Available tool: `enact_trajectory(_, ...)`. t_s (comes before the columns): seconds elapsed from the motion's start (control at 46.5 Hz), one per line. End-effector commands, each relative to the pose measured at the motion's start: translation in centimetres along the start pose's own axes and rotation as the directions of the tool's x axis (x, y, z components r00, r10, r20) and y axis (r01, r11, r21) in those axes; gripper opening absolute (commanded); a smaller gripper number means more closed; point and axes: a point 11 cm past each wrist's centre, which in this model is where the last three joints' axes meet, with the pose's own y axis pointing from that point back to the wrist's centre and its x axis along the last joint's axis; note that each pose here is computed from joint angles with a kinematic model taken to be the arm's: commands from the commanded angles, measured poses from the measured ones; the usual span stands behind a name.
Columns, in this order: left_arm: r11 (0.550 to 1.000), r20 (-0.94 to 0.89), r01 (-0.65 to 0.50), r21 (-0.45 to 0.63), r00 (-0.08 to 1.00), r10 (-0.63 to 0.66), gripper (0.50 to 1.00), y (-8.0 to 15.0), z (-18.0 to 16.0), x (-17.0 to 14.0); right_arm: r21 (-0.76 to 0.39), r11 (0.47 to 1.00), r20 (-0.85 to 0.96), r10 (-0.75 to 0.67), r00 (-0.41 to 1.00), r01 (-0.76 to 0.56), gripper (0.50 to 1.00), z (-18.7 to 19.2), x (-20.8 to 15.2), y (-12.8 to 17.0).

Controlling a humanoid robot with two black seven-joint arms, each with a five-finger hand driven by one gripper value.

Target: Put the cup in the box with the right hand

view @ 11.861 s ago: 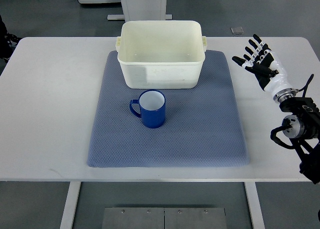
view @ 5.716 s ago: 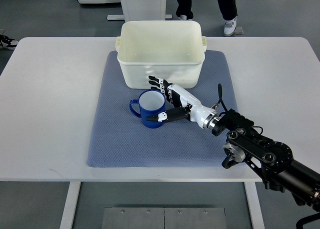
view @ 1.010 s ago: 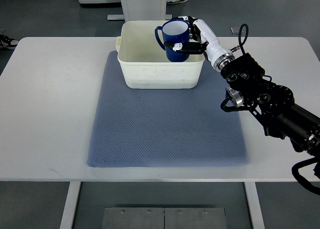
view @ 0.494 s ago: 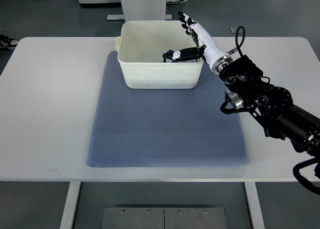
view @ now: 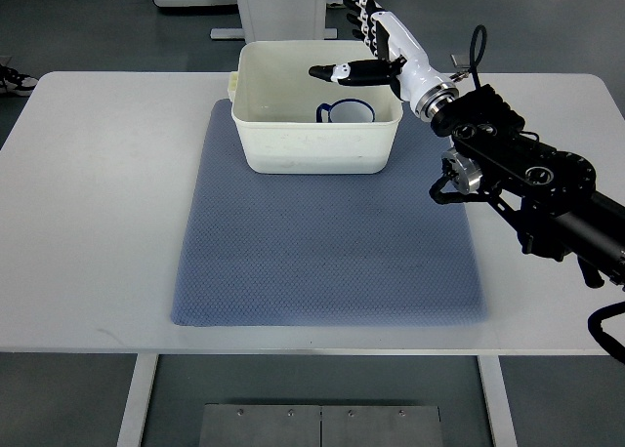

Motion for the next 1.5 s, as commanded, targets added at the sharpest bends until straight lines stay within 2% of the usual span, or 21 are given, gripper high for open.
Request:
enact_trajectory(0.0,1.000,0.000,0.000,-0.001,1.000,0.000,1.000,0.0,0.1,0.0,-0.017,0.999,0.035,0.028,0.999,-0.028,1.000,0.5,1.2,0.8)
enact_trajectory(0.258,1.000,0.000,0.000,0.000,1.000,0.000,1.000,0.0,0.0,0.0,-0.056,0.991,0.138,0.125,0.983,-0.118,1.000,2.0,4.4,2.4)
enact_trajectory(0.602,1.000,0.000,0.000,0.000,1.000,0.000,1.000,0.0,0.0,0.0,-0.088,0.983,0.210,0.175,0.962,-0.160,1.000,4.2,7.9,4.7)
enact_trajectory(1.01,1.000,0.000,0.000,0.000,1.000,0.000,1.000,0.0,0.0,0.0,-0.150,0.958,0.355,0.283,0.891,-0.244,1.000,8.9,13.8,8.5)
enact_trajectory(1.375,1.000,0.000,0.000,0.000,1.000,0.000,1.000,0.0,0.0,0.0,-0.159,0.956,0.435,0.291,0.852,-0.246,1.000,10.7,11.6,8.9)
enact_trajectory(1.483,1.000,0.000,0.000,0.000,1.000,0.000,1.000,0.0,0.0,0.0,-0.109,0.954,0.462,0.296,0.836,-0.278,1.000,10.1,11.8,8.8)
